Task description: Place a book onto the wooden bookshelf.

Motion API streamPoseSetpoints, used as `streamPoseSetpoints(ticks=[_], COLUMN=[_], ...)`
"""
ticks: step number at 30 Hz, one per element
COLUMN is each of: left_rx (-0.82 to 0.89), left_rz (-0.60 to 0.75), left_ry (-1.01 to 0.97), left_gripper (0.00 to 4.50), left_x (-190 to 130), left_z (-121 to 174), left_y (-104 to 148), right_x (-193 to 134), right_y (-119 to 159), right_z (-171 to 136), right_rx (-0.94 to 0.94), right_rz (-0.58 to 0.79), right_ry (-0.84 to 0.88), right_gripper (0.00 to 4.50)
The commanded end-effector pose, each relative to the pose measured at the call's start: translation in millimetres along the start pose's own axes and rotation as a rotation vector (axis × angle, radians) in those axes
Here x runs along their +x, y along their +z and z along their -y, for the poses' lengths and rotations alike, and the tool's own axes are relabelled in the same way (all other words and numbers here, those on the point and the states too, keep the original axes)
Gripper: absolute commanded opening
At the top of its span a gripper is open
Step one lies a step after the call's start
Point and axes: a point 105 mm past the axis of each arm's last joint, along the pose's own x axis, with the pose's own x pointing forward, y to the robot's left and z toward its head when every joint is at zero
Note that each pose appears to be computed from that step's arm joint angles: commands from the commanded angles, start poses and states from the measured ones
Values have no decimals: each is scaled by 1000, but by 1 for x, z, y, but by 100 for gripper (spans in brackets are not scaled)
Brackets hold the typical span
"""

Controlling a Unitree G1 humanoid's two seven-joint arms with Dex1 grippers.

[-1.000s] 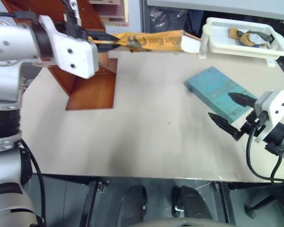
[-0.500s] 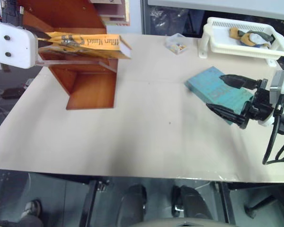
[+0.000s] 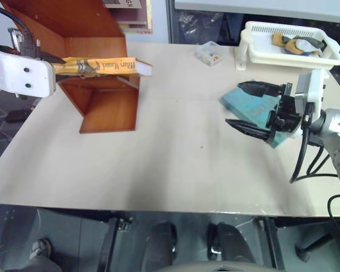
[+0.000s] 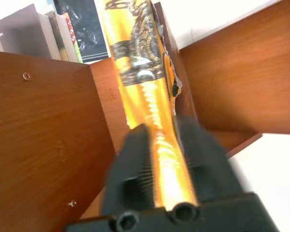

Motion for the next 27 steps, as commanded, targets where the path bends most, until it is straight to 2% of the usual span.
streamPoseSetpoints(ticks=[1,4,7,10,12,17,20,23,24,26,27], left_rx=[-78,-120,-244,-553,-663,-893,-1025,-1127,-1128,-1094,-1078], left_rz=[42,121,235,403,448,664,713,667,626,541,519], left_ry=[53,75,118,135,110,44,-95,-139,-127,-71,-73], left_gripper=[250,250,250,250,250,250,250,339,404,444,444], left_x=[-9,-26,-42,-57,-58,-36,5,23,27,31,31], left_z=[-5,-6,-6,2,16,49,97,126,133,142,147], left_y=[-1,11,32,52,61,97,120,109,101,84,78], right_x=[1,-1,-2,-1,-2,-8,-17,-36,-45,-62,-70], right_y=[14,14,14,12,11,-1,-27,-53,-60,-72,-75], right_z=[10,15,19,20,20,13,3,-15,-22,-33,-38], right_rx=[-40,-16,-2,14,16,47,111,147,158,173,182], right_rz=[38,40,45,34,19,-65,-196,-328,-368,-427,-451], right_ry=[-51,-75,-88,-88,-89,-85,-139,-189,-212,-280,-308], right_gripper=[450,450,450,450,450,450,450,450,450,450,450])
